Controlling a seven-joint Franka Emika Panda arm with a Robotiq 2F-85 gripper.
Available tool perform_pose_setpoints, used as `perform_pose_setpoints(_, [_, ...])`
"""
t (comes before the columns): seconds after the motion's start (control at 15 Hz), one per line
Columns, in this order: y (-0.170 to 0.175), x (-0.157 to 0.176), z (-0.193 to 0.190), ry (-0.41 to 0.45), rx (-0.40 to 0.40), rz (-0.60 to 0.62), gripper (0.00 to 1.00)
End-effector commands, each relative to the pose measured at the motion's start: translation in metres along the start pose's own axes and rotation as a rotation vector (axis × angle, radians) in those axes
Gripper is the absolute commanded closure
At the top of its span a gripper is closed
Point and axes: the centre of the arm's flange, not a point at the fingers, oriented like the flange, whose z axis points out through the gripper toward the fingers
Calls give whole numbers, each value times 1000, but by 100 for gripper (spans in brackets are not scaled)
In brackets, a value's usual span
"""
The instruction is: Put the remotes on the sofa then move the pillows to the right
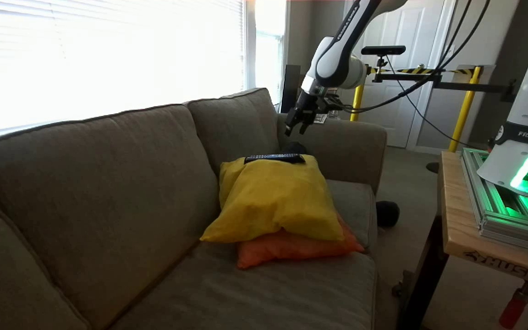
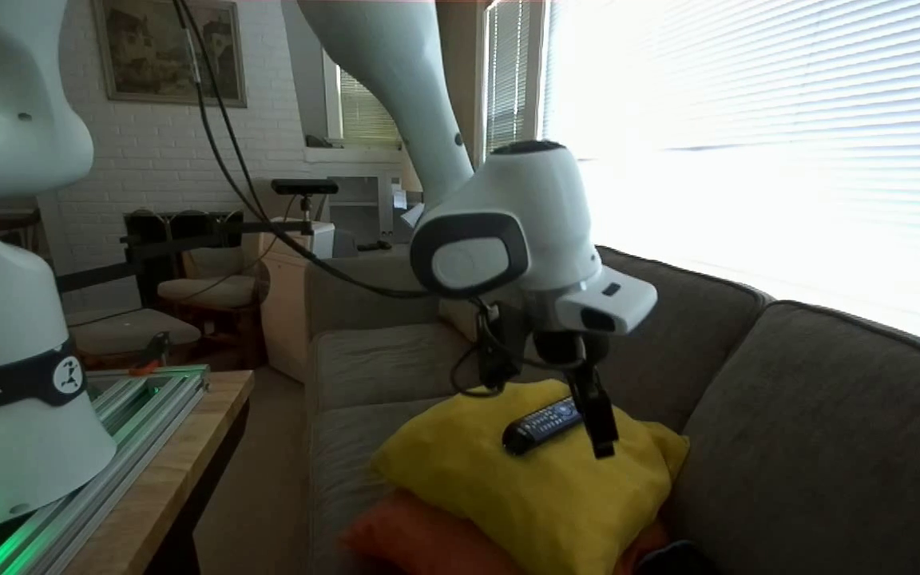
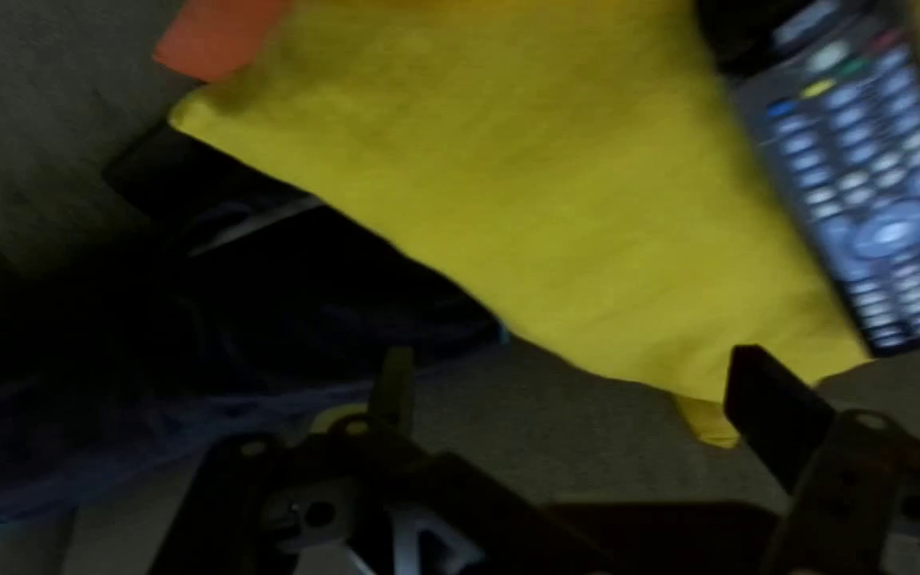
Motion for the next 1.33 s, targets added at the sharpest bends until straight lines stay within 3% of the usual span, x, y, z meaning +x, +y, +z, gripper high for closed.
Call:
perform_pose_setpoints(0.0, [-60, -16, -39, -67, 47, -152, 0])
perform_pose_setpoints(0.27, [-102, -22, -35, -139, 20, -275, 0])
perform_pose_setpoints(0.67, [-107, -25, -22, -116, -76, -508, 0])
perform_pose_setpoints(1.27, [-100, -30, 23, -125, -48, -559, 0])
